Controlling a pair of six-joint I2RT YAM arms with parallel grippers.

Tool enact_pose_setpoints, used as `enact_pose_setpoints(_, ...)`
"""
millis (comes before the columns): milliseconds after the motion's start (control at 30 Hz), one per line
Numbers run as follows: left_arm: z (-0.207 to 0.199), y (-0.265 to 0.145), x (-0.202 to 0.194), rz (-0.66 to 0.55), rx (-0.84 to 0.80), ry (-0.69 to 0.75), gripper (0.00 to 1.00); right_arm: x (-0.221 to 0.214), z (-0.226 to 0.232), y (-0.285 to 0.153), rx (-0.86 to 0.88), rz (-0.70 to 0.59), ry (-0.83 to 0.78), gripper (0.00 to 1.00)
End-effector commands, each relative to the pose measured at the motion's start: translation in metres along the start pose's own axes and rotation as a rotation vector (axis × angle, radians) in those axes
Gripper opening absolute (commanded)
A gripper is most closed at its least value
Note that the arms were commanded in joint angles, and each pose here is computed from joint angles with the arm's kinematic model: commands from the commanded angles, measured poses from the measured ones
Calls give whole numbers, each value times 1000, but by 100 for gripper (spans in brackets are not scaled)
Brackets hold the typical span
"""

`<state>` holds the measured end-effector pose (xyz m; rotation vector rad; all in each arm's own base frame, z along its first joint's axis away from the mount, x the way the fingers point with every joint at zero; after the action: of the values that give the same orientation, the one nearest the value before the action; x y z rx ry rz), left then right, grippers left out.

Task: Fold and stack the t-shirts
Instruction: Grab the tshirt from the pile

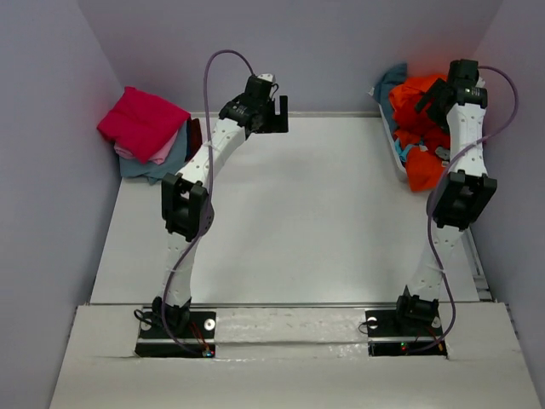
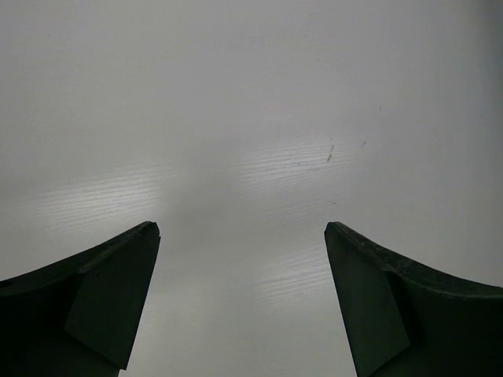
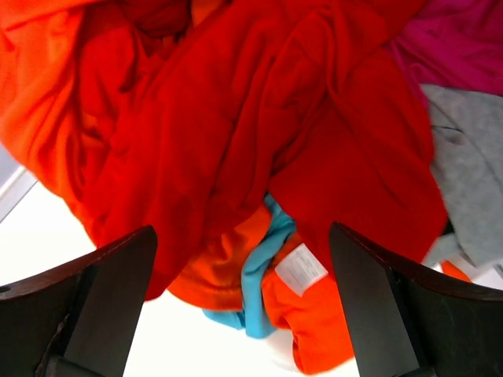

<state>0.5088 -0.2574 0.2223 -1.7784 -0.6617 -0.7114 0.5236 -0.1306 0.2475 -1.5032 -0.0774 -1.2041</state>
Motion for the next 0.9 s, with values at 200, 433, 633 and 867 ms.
enact_pose_setpoints(200,-6,-10,6,-19,-31,14,99,-15,25,36,117,41,28,67)
enact_pose_setpoints(433,-10,-5,-4,16,-63,8,99,-26,27,35,113,84,10,7)
enact_pose_setpoints(633,-9,-9,-4,14,-62,6,99,-41,53,-5,127,73,-87,7)
enact_pose_setpoints(867,-6,-21,-5,4,-53,4,99,-29,69,-108,202,-24,-128,7)
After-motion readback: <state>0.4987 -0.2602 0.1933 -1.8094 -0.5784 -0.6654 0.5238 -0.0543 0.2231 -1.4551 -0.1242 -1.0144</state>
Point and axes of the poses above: each gripper's point midway between its finger pads, its own y axis out along the fingers, its own z axis along the line the jaws close on, x = y × z, the point moved 3 cm from there along -y, back along the fingers, and after that the axes turned 3 degrees about -y, right-handed, at the moved point
